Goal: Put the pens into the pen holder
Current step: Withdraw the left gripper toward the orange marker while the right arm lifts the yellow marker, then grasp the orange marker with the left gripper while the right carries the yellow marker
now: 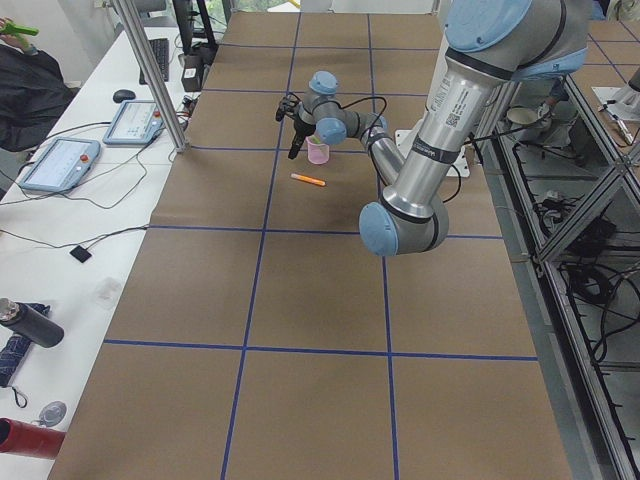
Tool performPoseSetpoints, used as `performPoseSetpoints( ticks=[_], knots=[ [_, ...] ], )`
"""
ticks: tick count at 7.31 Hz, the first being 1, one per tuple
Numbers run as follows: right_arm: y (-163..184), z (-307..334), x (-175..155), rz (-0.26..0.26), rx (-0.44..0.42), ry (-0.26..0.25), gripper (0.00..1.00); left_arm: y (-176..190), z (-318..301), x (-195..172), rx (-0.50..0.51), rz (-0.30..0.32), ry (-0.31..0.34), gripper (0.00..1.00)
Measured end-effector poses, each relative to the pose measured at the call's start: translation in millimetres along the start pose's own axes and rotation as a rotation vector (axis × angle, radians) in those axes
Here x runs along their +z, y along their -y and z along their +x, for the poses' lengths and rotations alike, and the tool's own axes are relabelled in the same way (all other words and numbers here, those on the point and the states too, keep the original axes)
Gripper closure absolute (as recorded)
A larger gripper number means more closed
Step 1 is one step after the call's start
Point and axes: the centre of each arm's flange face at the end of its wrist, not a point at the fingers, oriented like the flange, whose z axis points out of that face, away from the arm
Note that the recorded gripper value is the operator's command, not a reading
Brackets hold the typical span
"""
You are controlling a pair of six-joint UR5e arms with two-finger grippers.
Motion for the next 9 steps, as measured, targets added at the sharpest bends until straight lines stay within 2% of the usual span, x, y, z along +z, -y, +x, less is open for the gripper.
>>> performPoseSetpoints(
  ticks=[3,5,9],
  knots=[
    [11.5,-26.3,3.6,0.065,0.038,0.051,1.00,-5.1,-13.8,39.6,0.024,-0.116,0.045,0.03],
    [17.5,-48.9,15.8,0.096,0.048,0.077,1.00,-3.1,-13.6,58.3,0.051,-0.149,0.061,0.05],
    [17.8,-123.0,69.5,0.146,0.048,0.111,1.00,-3.8,-5.2,73.0,0.052,-0.204,0.048,0.13]
  ],
)
